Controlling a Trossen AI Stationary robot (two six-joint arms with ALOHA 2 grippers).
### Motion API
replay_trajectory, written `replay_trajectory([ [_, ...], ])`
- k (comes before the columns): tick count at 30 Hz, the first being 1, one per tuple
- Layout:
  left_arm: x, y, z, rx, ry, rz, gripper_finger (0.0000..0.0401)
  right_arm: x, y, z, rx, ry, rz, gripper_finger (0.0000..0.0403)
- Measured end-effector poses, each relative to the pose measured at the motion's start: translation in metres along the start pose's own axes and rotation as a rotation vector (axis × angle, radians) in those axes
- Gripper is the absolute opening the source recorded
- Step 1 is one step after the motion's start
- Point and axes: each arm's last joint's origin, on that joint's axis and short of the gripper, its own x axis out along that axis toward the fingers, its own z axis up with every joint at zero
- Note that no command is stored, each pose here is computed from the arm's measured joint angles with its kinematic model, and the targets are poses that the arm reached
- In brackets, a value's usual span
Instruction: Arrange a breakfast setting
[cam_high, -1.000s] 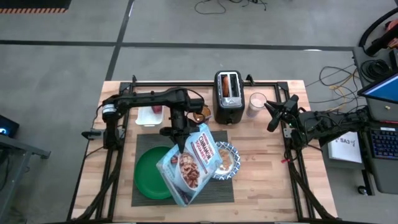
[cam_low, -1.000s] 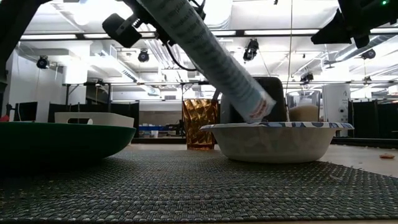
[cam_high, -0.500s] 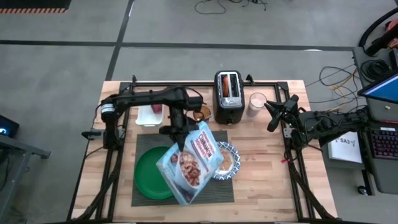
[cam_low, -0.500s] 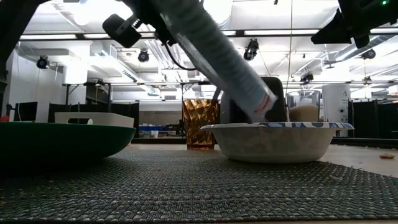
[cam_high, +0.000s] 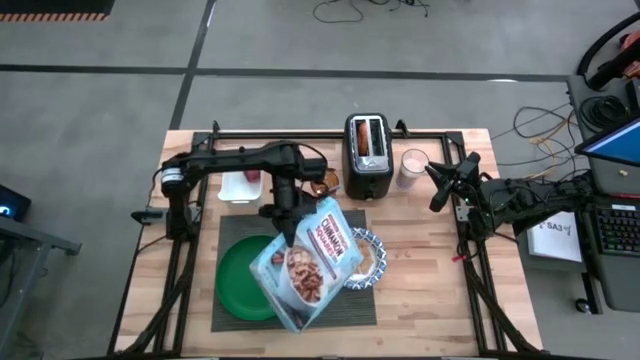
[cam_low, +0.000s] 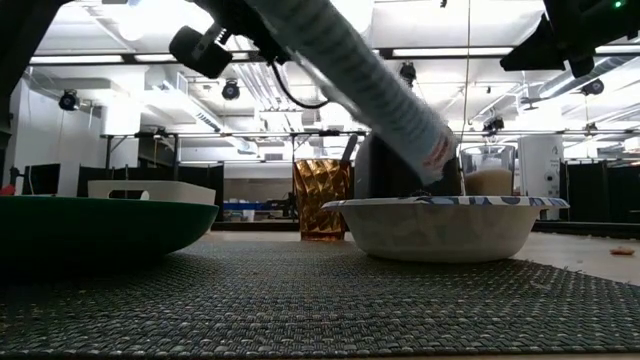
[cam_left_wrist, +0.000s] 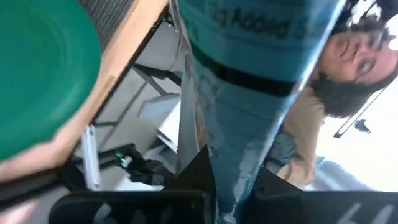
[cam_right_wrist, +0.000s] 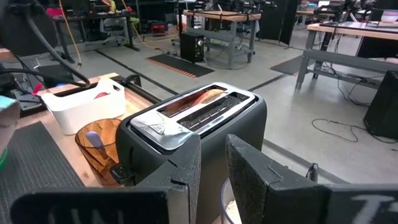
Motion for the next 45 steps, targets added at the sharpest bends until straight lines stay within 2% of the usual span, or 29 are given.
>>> replay_trajectory([
  [7,0.002,-0.002,-0.008,0.167,-0.025,0.107,0.0,0.0,0.0,0.0,-0.001,0.0,0.0,0.0068],
  [15,-0.008,-0.012,-0.035,0.431,-0.145,0.315,0.0,0.0,0.0,0.0,0.002,0.0,-0.001,0.0068],
  [20,-0.023,-0.03,-0.062,0.637,-0.368,0.466,0.0,0.0,0.0,0.0,0.002,0.0,-0.001,0.0068],
  [24,-0.032,-0.047,-0.094,0.786,-0.574,0.564,0.0,0.0,0.0,0.0,0.003,-0.001,-0.001,0.0068],
  [29,-0.029,-0.063,-0.137,0.974,-0.835,0.753,0.0,0.0,0.0,0.0,0.006,-0.003,0.0,0.0068],
  [31,-0.026,-0.065,-0.148,1.027,-0.953,0.793,0.0,0.0,0.0,0.001,0.009,-0.005,0.0,0.0068],
  [33,-0.023,-0.062,-0.155,1.028,-1.063,0.808,0.0,0.0,0.0,0.001,0.017,-0.005,0.0,0.0068],
  [37,-0.015,-0.035,-0.164,0.932,-1.22,0.868,0.0,0.0,0.0,0.001,0.02,-0.005,0.0,0.0068],
  [40,-0.007,-0.012,-0.164,0.906,-1.265,0.821,0.0,0.0,0.0,0.001,0.027,-0.005,0.001,0.0068],
  [45,0.004,0.015,-0.162,0.954,-1.372,0.766,0.0,0.0,0.0,0.001,0.029,-0.005,0.0,0.0068],
])
